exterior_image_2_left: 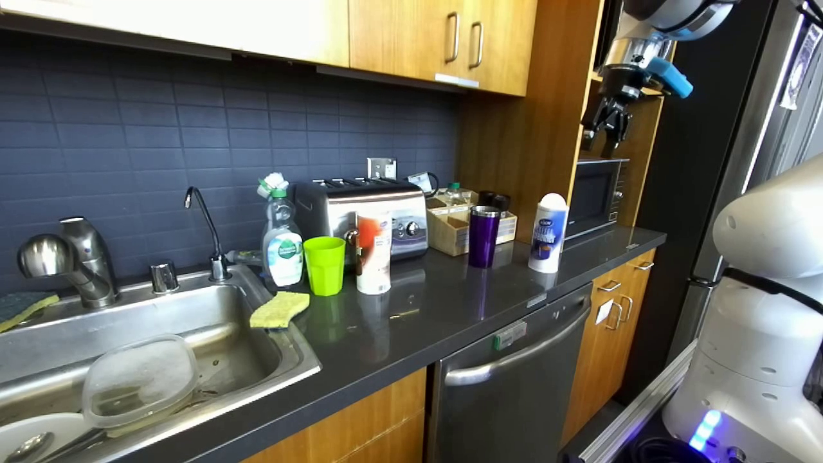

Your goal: Put the white can into the wooden box

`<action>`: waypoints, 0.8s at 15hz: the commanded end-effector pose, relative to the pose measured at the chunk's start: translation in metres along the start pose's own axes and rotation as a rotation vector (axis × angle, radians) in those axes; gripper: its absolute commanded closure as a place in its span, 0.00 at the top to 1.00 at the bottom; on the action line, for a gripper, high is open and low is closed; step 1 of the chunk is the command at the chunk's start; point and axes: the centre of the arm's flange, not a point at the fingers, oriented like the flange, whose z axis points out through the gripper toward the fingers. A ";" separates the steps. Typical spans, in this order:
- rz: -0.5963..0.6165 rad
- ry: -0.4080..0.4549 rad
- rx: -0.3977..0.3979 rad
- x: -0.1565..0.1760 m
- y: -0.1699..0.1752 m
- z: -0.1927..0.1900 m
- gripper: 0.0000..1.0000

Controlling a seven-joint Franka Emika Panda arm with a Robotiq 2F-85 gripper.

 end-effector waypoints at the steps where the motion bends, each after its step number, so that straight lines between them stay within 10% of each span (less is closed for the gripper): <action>1: -0.051 -0.007 0.003 -0.001 -0.013 0.007 1.00; 12: -0.252 -0.032 0.019 0.014 -0.061 0.035 1.00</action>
